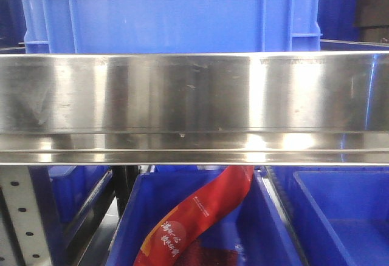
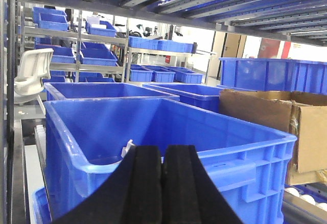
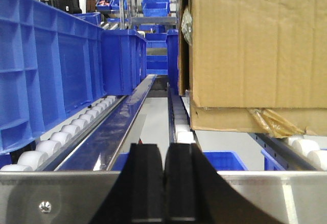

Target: Grab PVC pipe and place in blue bin

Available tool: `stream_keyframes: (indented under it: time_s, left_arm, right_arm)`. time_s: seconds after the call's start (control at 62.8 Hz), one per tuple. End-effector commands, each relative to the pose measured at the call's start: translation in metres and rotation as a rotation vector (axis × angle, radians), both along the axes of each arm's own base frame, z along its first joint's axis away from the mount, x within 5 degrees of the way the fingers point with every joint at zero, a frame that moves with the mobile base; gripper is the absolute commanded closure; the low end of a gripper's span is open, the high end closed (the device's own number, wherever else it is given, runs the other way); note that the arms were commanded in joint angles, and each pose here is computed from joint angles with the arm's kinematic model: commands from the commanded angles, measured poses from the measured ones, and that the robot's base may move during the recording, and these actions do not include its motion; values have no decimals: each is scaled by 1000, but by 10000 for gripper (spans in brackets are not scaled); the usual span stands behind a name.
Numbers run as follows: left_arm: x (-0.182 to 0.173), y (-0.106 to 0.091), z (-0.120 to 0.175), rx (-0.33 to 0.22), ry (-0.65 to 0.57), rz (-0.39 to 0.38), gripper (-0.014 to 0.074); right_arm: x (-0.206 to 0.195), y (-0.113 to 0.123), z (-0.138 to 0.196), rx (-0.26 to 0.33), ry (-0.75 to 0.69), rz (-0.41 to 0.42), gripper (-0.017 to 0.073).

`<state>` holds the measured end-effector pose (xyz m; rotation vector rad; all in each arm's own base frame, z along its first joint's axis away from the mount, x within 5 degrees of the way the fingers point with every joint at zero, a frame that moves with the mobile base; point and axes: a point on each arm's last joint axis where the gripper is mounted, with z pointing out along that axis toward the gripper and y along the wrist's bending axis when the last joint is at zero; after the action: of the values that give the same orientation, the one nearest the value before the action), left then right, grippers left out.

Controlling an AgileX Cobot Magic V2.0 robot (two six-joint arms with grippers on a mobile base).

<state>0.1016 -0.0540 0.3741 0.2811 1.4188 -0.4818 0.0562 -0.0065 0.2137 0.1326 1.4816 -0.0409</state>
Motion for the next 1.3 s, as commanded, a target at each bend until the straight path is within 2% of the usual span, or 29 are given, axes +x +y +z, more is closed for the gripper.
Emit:
stream_keyframes:
  time_s: [0.0,1.289]
  left_arm:
    - [-2,1,3,-20,-22,-3,704]
    - [-2,1,2,-15,-13,-4,704]
  right_arm:
    - [-1,0,2,-28,-23,-10,721]
    - [0,0,-1,-34,9,-9,721]
